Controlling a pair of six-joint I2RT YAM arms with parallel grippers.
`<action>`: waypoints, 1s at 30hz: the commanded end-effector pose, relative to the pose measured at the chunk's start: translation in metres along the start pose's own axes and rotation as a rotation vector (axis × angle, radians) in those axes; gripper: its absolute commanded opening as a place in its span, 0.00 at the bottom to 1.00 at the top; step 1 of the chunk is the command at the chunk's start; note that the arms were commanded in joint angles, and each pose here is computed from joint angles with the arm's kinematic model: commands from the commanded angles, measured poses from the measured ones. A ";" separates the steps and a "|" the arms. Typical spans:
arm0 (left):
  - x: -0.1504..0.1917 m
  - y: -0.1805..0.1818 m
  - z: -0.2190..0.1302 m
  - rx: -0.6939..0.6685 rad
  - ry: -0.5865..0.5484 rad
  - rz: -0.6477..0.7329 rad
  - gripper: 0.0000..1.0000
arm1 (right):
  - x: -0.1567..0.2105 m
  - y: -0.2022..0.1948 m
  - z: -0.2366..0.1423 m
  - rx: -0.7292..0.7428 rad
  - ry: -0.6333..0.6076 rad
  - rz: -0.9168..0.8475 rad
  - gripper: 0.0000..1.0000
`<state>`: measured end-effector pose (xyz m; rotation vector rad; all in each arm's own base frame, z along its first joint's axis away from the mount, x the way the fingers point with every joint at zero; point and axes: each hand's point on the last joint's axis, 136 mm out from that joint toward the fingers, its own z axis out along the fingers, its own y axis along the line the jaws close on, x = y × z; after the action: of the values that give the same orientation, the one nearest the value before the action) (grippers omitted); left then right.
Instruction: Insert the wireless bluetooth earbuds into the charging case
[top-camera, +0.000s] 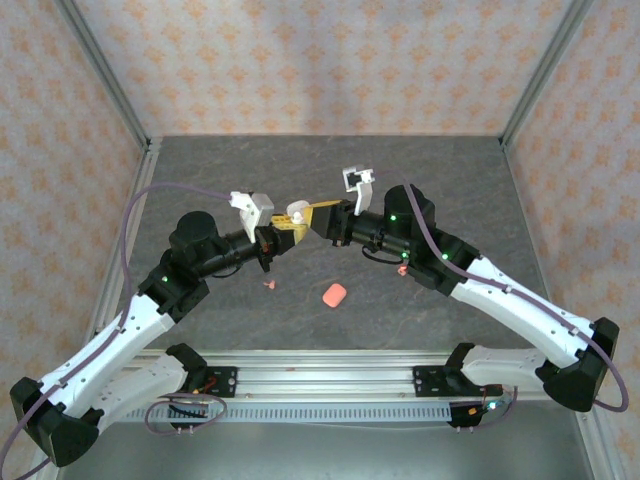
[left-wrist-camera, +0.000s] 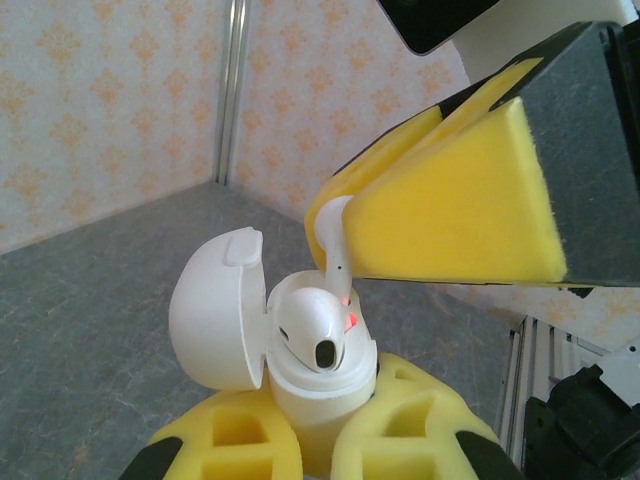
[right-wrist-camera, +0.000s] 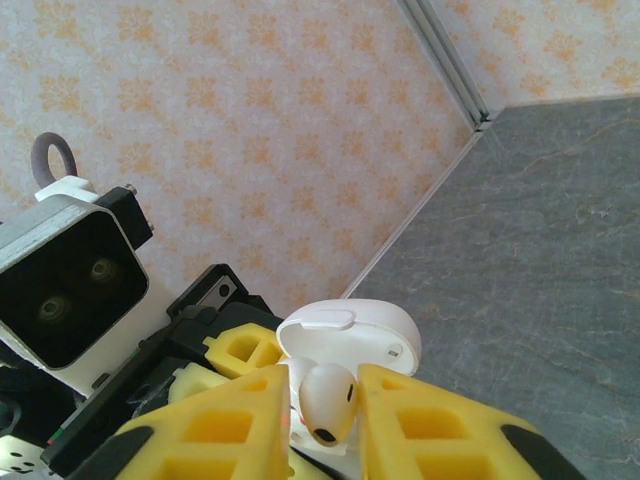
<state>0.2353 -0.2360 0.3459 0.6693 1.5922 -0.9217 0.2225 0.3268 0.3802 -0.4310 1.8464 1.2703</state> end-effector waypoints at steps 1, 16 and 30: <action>-0.030 -0.009 -0.004 0.015 -0.087 0.028 0.00 | 0.009 0.001 0.001 0.004 0.052 -0.010 0.31; -0.029 -0.010 -0.005 0.019 -0.086 0.028 0.00 | -0.012 0.009 -0.011 0.040 0.012 0.005 0.55; -0.022 -0.020 -0.006 0.077 -0.054 0.023 0.00 | -0.032 -0.028 -0.018 0.232 0.119 0.024 0.37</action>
<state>0.2331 -0.2374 0.3469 0.6811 1.5847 -0.9339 0.2424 0.2992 0.4130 -0.3749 1.9527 1.0861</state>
